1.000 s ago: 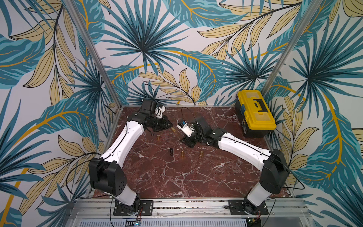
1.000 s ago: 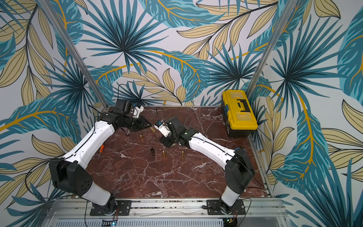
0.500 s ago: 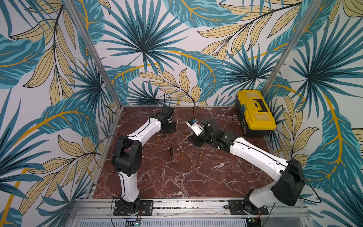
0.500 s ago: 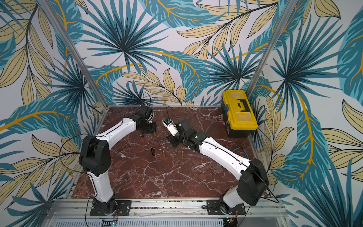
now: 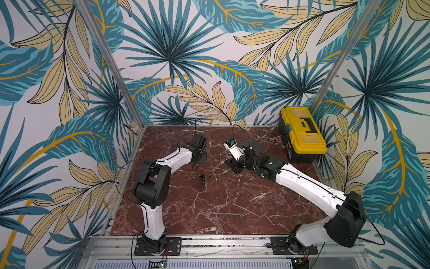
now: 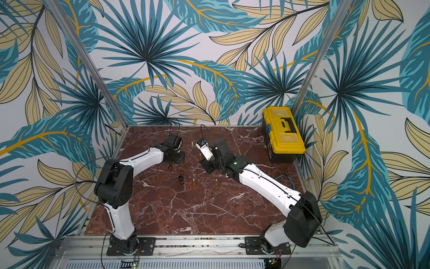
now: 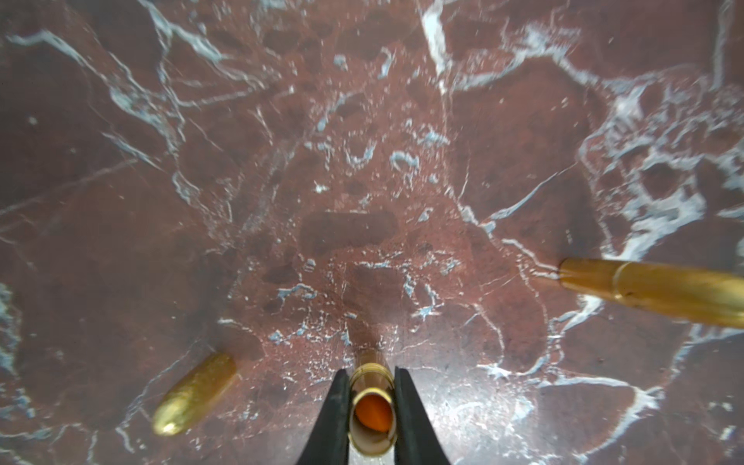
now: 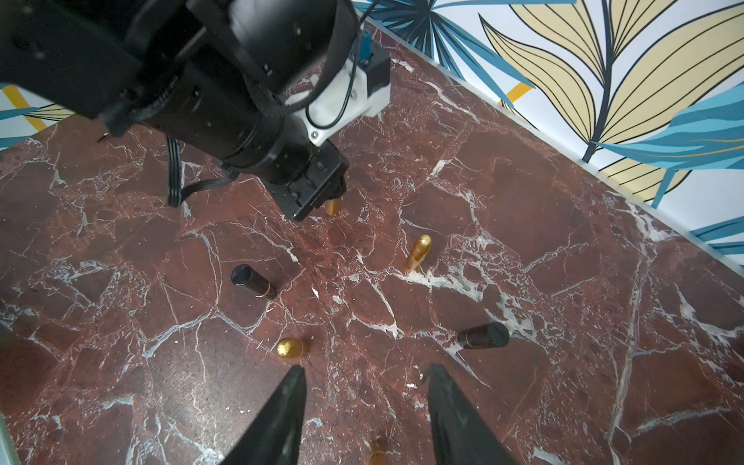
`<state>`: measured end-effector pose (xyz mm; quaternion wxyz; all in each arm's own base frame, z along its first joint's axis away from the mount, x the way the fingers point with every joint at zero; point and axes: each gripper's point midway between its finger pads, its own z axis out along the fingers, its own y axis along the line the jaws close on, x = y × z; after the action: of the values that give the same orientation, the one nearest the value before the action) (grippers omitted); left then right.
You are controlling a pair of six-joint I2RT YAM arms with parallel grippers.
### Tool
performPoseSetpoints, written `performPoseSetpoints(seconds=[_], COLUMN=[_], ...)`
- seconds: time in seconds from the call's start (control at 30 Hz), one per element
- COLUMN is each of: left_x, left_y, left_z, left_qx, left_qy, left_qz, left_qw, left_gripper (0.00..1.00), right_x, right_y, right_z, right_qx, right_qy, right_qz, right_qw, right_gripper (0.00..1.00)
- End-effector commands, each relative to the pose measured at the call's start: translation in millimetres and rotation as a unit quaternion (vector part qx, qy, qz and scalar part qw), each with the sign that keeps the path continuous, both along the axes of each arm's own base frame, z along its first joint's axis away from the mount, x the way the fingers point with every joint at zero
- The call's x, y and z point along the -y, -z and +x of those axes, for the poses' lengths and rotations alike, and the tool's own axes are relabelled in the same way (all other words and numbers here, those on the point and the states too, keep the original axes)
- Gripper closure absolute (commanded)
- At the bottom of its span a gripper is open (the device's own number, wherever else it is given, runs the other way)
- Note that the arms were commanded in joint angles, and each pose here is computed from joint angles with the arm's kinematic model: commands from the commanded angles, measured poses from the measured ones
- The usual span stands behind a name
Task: Open the lipstick cap
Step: Place the lipstick at the center of the board.
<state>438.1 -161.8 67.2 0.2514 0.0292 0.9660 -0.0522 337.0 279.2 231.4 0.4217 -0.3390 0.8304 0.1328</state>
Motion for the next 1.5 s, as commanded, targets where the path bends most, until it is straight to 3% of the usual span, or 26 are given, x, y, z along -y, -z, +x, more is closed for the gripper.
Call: performPoseSetpoints(seconds=[0.0,0.7,0.8,1.0,1.1,1.17,1.33,1.47], left_x=[3,2,3,3,2,3,12,33], left_y=[-8,5,5,2,0,-7,-57,-98], left_z=[8,-6,-6,-5,-4,-2,8,12], left_qx=[0.035,0.024,0.023,0.026,0.029,0.036,0.075,0.064], left_qy=[0.005,0.010,0.011,0.011,0.009,0.005,0.005,0.028], left_qz=[-0.001,0.002,-0.001,-0.001,0.001,-0.003,-0.036,-0.081], left_qw=[0.999,1.000,1.000,1.000,1.000,0.999,0.997,0.994], left_gripper=[0.85,0.75,0.67,0.61,0.51,0.46,0.44,0.44], right_x=[1,-5,-5,-4,-4,-3,1,9], right_y=[6,9,11,12,12,11,-5,-14], right_z=[0,3,3,2,2,2,1,2], right_qx=[-0.008,-0.007,-0.009,-0.011,-0.011,-0.009,0.009,0.020], right_qy=[0.003,-0.006,-0.007,-0.006,-0.007,-0.005,0.001,0.015], right_qz=[0.006,0.004,0.002,0.001,-0.001,-0.001,0.009,0.010], right_qw=[1.000,1.000,1.000,1.000,1.000,1.000,1.000,1.000], right_gripper=[0.49,0.49,0.49,0.49,0.49,0.49,0.49,0.49])
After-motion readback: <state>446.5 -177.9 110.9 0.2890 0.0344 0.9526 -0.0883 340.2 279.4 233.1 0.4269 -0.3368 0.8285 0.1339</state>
